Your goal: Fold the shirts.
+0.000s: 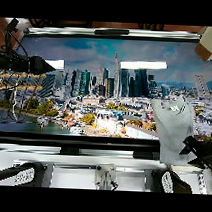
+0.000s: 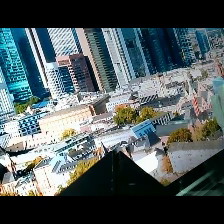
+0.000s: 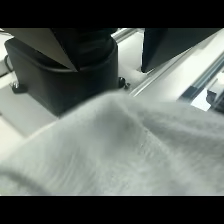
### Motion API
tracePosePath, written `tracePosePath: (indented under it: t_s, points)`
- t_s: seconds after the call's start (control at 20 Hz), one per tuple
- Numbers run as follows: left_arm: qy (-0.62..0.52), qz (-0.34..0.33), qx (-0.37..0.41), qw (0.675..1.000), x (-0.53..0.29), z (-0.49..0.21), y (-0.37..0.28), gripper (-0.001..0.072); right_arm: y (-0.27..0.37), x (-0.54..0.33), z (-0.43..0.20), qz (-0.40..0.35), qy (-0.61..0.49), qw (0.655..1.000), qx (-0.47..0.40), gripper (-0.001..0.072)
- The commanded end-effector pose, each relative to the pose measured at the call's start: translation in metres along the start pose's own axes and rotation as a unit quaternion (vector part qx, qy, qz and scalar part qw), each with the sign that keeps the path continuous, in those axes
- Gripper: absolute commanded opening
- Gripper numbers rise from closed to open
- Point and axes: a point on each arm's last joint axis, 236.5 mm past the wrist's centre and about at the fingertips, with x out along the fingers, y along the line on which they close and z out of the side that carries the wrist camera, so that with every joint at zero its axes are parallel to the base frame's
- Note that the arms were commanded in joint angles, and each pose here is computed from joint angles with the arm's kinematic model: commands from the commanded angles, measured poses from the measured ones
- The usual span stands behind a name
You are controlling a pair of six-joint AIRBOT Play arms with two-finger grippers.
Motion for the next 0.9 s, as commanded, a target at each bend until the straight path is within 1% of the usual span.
tracePosePath:
  t_s: [0.0, 0.05, 0.15, 0.2, 0.25, 0.3, 0.4, 0.45, 0.5, 0.55, 0.6, 0.65, 0.7, 0.75, 0.85]
  points:
    - [-0.001, 0.000, 0.002, 1.000, 0.000, 0.000, 0.000, 0.0035, -0.019, 0.002, -0.010, -0.039, 0.015, 0.999, 0.026, 0.0500]
    - [-0.008, 0.003, 0.006, 1.000, 0.000, 0.004, 0.001, 0.0035, -0.014, -0.013, 0.001, -0.027, -0.015, 0.999, 0.023, 0.0500]
    - [-0.024, 0.015, 0.017, 0.999, -0.001, 0.013, 0.006, 0.0034, -0.001, -0.065, 0.045, -0.002, -0.111, 0.994, -0.002, 0.0500]
    - [-0.019, 0.033, 0.023, 0.999, -0.003, 0.013, 0.013, 0.0033, 0.009, -0.098, 0.070, 0.015, -0.166, 0.986, -0.013, 0.0499]
    - [-0.011, 0.066, 0.026, 0.997, -0.004, 0.012, 0.024, 0.0033, 0.027, -0.136, 0.094, 0.042, -0.221, 0.974, -0.027, 0.0499]
    - [0.001, 0.113, 0.034, 0.993, -0.007, 0.009, 0.039, 0.0032, 0.053, -0.172, 0.112, 0.072, -0.271, 0.959, -0.050, 0.0498]
    - [0.033, 0.244, 0.063, 0.967, -0.019, 0.005, 0.077, 0.0032, 0.137, -0.232, 0.128, 0.139, -0.357, 0.913, -0.137, 0.0498]
    - [0.045, 0.303, 0.074, 0.949, -0.025, 0.003, 0.091, 0.0031, 0.186, -0.248, 0.124, 0.160, -0.384, 0.890, -0.185, 0.0498]
    - [0.065, 0.354, 0.082, 0.930, -0.030, -0.002, 0.101, 0.0033, 0.232, -0.249, 0.113, 0.172, -0.396, 0.874, -0.224, 0.0499]
    - [0.085, 0.372, 0.082, 0.921, -0.027, -0.011, 0.102, 0.0043, 0.272, -0.236, 0.100, 0.168, -0.396, 0.867, -0.252, 0.0499]
    - [0.119, 0.363, 0.081, 0.921, -0.016, -0.025, 0.096, 0.0215, 0.300, -0.213, 0.087, 0.148, -0.384, 0.867, -0.280, 0.0501]
    - [0.156, 0.354, 0.077, 0.919, -0.006, -0.042, 0.090, 0.0603, 0.322, -0.182, 0.073, 0.122, -0.355, 0.872, -0.313, 0.0502]
    - [0.186, 0.351, 0.062, 0.916, 0.001, -0.057, 0.088, 0.0719, 0.334, -0.155, 0.060, 0.104, -0.321, 0.880, -0.335, 0.0503]
    - [0.203, 0.352, 0.047, 0.913, 0.007, -0.067, 0.088, 0.0720, 0.341, -0.132, 0.050, 0.090, -0.286, 0.886, -0.354, 0.0503]
    - [0.206, 0.347, 0.041, 0.914, 0.017, -0.073, 0.088, 0.0720, 0.339, -0.113, 0.045, 0.067, -0.255, 0.889, -0.374, 0.0503]
